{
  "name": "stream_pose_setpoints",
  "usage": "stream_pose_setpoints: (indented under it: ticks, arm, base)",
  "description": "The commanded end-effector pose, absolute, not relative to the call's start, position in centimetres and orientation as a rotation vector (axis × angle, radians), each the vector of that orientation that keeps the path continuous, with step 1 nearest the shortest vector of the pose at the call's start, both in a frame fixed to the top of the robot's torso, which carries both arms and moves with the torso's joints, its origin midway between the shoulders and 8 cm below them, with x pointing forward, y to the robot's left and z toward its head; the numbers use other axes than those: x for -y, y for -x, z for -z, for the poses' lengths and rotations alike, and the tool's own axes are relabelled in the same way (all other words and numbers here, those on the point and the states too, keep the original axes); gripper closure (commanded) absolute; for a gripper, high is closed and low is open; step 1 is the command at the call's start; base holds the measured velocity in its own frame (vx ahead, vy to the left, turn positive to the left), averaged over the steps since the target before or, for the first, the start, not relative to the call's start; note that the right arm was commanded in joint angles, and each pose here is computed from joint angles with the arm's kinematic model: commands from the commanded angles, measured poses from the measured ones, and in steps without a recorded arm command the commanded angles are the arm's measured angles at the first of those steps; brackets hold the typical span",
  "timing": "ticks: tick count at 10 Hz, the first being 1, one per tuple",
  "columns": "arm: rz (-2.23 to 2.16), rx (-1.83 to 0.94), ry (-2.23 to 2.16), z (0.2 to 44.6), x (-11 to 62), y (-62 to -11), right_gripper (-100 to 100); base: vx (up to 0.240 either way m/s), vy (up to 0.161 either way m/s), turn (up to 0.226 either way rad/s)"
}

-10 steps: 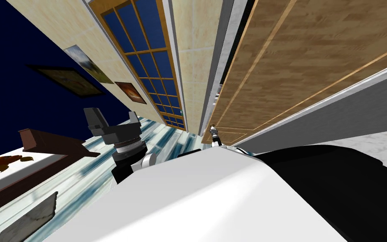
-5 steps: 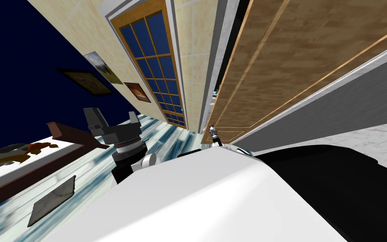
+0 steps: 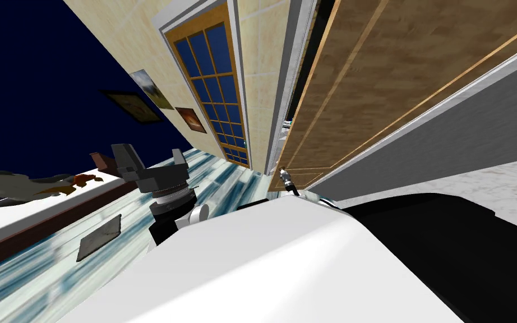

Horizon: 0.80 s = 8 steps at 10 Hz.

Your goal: Pull the door open

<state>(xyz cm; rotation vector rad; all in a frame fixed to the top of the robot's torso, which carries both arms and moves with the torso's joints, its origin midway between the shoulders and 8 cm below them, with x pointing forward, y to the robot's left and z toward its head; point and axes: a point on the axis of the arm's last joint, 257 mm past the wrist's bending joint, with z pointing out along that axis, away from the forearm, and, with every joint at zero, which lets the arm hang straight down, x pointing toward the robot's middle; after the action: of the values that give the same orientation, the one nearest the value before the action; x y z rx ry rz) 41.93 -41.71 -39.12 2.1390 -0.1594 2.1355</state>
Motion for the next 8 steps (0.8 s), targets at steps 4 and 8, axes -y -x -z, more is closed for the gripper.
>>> stream_pose_setpoints:
  ticks: [4, 8]
  arm:
    - [-2.161, 0.105, -2.174, 39.4, 40.9, -41.1, 100]
    - [-2.204, 0.024, -2.208, 39.4, 40.5, -39.2, 100]
  base:
    - [-0.201, -0.037, 0.058]
    - [-0.221, -0.058, 0.11]
